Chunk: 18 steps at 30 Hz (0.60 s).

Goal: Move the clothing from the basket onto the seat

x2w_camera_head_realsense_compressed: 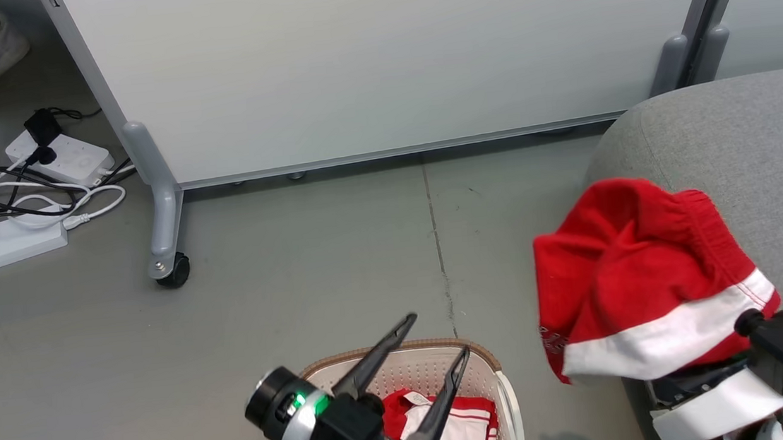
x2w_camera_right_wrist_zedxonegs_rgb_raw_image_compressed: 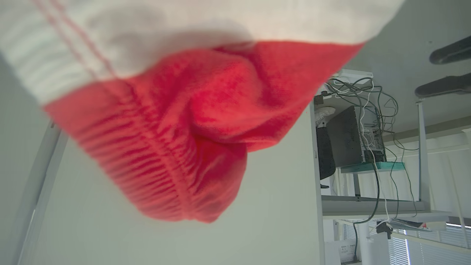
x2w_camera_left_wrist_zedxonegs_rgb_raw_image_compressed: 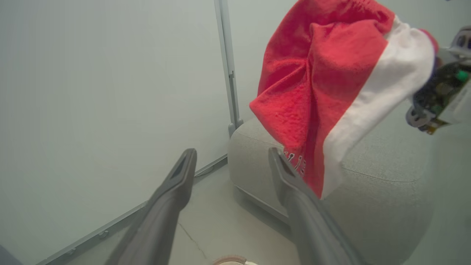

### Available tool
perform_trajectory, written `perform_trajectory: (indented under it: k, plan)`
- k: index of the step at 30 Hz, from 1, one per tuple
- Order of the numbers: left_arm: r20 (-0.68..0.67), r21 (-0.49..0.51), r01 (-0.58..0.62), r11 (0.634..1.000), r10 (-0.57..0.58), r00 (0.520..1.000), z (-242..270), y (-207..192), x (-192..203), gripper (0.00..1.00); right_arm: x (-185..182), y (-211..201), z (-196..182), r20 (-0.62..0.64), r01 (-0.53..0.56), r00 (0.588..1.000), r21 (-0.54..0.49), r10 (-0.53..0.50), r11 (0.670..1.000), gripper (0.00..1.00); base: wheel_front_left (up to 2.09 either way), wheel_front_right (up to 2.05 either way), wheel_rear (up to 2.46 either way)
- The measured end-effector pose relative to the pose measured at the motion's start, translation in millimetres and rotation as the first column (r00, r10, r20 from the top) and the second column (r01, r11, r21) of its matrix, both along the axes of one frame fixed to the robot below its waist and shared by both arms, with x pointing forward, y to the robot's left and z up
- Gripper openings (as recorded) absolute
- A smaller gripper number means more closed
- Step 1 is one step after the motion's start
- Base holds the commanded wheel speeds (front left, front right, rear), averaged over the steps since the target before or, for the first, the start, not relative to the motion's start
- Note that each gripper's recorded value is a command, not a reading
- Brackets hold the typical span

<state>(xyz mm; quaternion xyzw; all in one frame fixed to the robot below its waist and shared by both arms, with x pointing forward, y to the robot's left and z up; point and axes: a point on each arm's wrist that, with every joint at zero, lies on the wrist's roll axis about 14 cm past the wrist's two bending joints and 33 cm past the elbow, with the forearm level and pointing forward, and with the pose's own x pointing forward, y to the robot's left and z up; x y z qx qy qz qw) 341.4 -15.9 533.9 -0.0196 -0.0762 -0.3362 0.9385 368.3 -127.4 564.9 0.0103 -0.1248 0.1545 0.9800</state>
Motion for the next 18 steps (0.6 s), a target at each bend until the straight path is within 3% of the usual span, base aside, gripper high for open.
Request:
perform_trajectory:
  k: [12, 18]
  plan:
    - [-0.144, 0.097, 0.083, 0.992, -0.069, 0.987, -56.9, -6.5, -29.6, 1.00, -4.8, -36.8, -29.7, -0.088, 0.118, 0.989, -0.017, -0.119, 0.993, 0.00, 0.00, 0.00, 0.00]
    - [-0.169, 0.079, 0.092, 0.993, -0.077, 0.983, -60.2, -11.2, -31.6, 1.00, -5.9, -39.1, -33.8, -0.101, 0.128, 0.986, -0.014, -0.129, 0.992, 0.00, 0.00, 0.00, 0.00]
